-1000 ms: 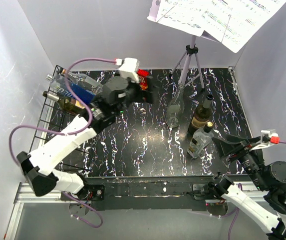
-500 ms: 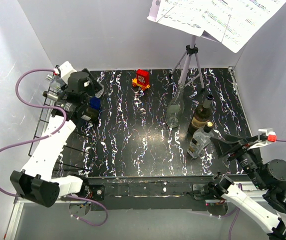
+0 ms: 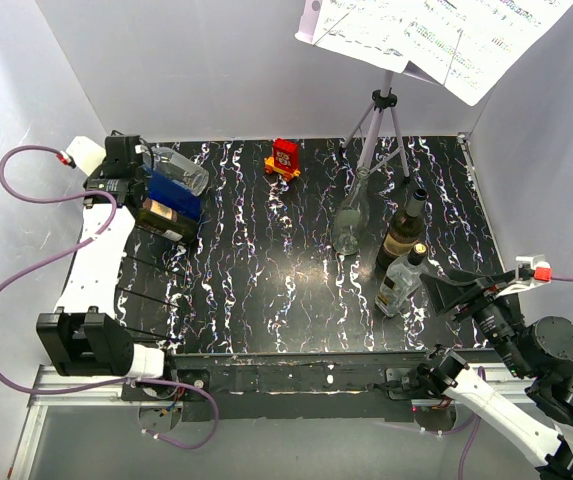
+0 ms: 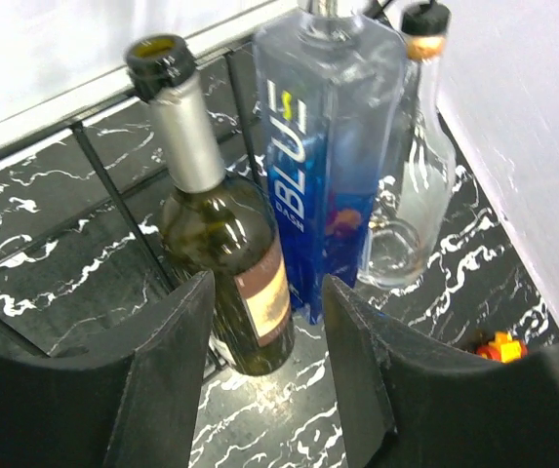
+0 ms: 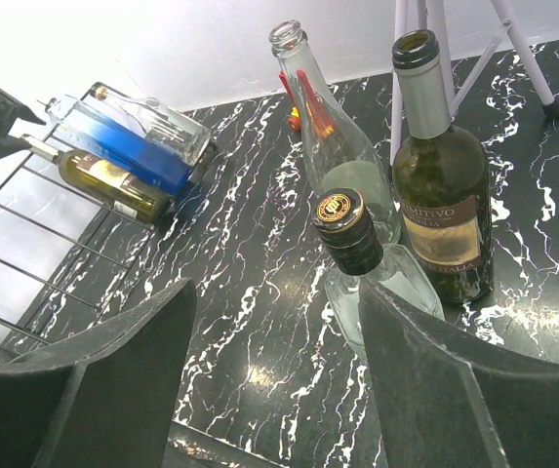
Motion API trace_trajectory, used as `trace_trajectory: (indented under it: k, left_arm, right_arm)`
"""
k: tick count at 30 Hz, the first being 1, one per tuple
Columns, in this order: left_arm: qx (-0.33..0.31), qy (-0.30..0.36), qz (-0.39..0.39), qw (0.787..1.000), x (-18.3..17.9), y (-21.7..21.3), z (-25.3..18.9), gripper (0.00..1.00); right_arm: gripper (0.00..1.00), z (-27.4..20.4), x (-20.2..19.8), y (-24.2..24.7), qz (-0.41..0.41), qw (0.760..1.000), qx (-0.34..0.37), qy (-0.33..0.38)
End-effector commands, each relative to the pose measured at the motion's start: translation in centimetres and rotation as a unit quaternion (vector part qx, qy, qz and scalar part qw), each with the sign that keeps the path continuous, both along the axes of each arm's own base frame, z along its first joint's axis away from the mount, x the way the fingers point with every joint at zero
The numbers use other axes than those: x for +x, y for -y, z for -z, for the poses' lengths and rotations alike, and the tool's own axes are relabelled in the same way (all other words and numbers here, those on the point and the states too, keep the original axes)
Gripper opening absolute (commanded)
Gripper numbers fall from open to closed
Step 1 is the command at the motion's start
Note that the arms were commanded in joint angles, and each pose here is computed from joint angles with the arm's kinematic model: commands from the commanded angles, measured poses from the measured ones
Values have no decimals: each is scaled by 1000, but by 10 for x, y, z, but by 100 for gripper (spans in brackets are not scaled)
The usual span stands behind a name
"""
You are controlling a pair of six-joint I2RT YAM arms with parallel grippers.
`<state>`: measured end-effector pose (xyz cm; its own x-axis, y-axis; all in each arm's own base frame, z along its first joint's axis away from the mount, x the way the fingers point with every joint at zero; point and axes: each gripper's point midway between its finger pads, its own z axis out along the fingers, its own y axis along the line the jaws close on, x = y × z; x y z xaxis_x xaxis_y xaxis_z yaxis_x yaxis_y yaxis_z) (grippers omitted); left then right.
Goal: Take the wine bottle off the wine rack
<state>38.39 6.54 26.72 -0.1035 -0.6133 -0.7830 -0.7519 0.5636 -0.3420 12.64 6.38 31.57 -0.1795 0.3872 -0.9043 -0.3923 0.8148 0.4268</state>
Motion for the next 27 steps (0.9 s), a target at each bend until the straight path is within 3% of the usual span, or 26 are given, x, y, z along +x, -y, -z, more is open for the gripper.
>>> trace_trajectory:
  k: [1,18,27]
  left_arm:
    - [9,14,-59,998,-4,-33,-9,46]
    - [34,-30,-113,993,14,-75,32,37]
    - [48,-54,-116,991,19,-84,54,41]
  right_arm:
    - [75,-10,-2,10,14,1000,16,12]
    - [75,-9,-2,21,35,999,10,24]
    - [75,-8,-1,25,44,999,8,24]
